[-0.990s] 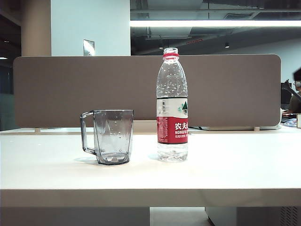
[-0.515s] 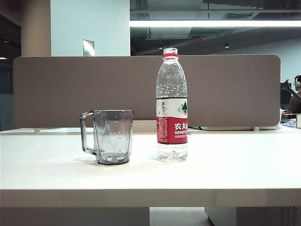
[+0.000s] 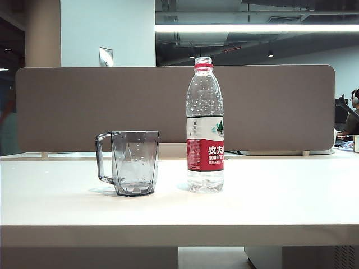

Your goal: Pick up the mineral water bottle on the table and pour a little water into the mug.

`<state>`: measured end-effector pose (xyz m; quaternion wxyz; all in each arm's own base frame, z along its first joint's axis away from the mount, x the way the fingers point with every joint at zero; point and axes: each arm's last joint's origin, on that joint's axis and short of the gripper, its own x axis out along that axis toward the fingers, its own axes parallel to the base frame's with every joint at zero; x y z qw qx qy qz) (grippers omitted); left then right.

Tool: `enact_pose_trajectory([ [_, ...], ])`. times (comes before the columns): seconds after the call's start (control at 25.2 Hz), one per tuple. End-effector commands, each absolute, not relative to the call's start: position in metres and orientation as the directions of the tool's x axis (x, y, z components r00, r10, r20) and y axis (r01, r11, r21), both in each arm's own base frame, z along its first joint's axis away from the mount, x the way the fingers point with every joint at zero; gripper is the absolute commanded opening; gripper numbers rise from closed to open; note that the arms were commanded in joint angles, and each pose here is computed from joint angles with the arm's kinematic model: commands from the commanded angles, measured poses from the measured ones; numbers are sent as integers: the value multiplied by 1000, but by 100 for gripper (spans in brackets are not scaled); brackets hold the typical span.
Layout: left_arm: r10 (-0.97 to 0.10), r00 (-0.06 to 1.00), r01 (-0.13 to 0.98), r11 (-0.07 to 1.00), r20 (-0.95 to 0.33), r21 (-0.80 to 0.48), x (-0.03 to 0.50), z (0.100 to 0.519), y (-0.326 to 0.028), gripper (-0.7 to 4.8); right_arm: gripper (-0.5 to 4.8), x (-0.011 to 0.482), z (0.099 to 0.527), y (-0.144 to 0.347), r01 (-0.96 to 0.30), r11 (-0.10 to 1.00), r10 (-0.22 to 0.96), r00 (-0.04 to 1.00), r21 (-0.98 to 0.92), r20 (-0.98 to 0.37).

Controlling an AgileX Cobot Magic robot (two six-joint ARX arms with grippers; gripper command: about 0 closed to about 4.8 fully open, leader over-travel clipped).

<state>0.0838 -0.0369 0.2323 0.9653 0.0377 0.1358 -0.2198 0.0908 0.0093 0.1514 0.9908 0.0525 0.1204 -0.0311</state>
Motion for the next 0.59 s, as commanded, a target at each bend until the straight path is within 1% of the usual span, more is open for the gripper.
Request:
enact_pose_trajectory([
  [0.04, -417, 869, 436, 900, -265, 13, 84, 235, -37, -5, 0, 92, 151, 9, 79, 991, -54, 974, 107, -220],
  [0.4, -417, 869, 436, 900, -265, 13, 84, 235, -37, -5, -1, 92, 151, 9, 74, 991, -48, 974, 107, -222],
  [0.52, -417, 869, 436, 900, -265, 13, 84, 235, -37, -5, -1, 92, 151, 11, 18, 994, 8, 973, 111, -233],
  [0.59, -417, 869, 436, 900, -265, 13, 84, 235, -37, -5, -1, 91, 150, 11, -12, 997, 29, 971, 72, -237],
])
